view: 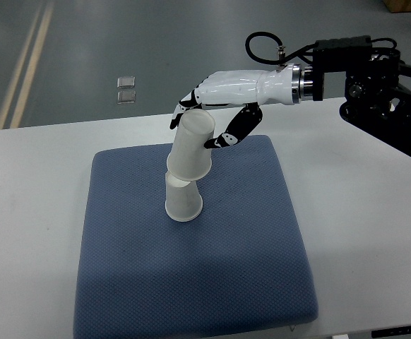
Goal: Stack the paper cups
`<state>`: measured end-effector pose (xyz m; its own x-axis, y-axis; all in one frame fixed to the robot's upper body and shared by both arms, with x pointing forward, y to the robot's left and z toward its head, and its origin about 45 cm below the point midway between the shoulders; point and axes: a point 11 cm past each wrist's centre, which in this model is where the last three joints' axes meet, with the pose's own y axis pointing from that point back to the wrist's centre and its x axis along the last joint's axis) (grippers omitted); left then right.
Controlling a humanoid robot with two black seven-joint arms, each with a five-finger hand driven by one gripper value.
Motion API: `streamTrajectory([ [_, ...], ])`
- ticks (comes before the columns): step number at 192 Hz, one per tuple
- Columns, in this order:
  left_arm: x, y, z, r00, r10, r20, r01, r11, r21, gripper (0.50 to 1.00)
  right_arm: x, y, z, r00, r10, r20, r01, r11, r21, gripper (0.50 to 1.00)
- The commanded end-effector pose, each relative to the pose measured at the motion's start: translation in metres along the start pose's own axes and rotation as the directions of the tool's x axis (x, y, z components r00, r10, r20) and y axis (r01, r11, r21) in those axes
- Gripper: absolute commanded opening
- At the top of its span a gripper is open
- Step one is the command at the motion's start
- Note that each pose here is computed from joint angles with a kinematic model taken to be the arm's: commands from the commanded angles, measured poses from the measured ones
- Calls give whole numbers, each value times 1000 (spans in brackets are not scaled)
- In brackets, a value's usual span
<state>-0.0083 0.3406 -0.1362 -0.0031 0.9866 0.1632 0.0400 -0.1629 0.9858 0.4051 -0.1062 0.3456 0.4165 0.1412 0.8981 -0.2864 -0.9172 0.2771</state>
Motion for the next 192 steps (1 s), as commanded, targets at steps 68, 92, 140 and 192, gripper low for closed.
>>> streamTrajectory([
  [68,0,0,0,1000,1,0,-1,1000,-1,1000,-13,-26,-4,994,-94,-55,93,995,-31,588],
  [92,0,0,0,1000,0,0,0,1000,-1,1000,-12,-28,-3,995,-86,-58,84,995,-47,588],
  [140,0,0,0,1000,0,0,0,1000,1,1000,-13,-34,-4,995,-85,-59,82,995,-58,588],
  [192,0,0,0,1000,0,0,0,1000,1,1000,-13,-38,-5,995,-85,-56,81,994,-73,592],
])
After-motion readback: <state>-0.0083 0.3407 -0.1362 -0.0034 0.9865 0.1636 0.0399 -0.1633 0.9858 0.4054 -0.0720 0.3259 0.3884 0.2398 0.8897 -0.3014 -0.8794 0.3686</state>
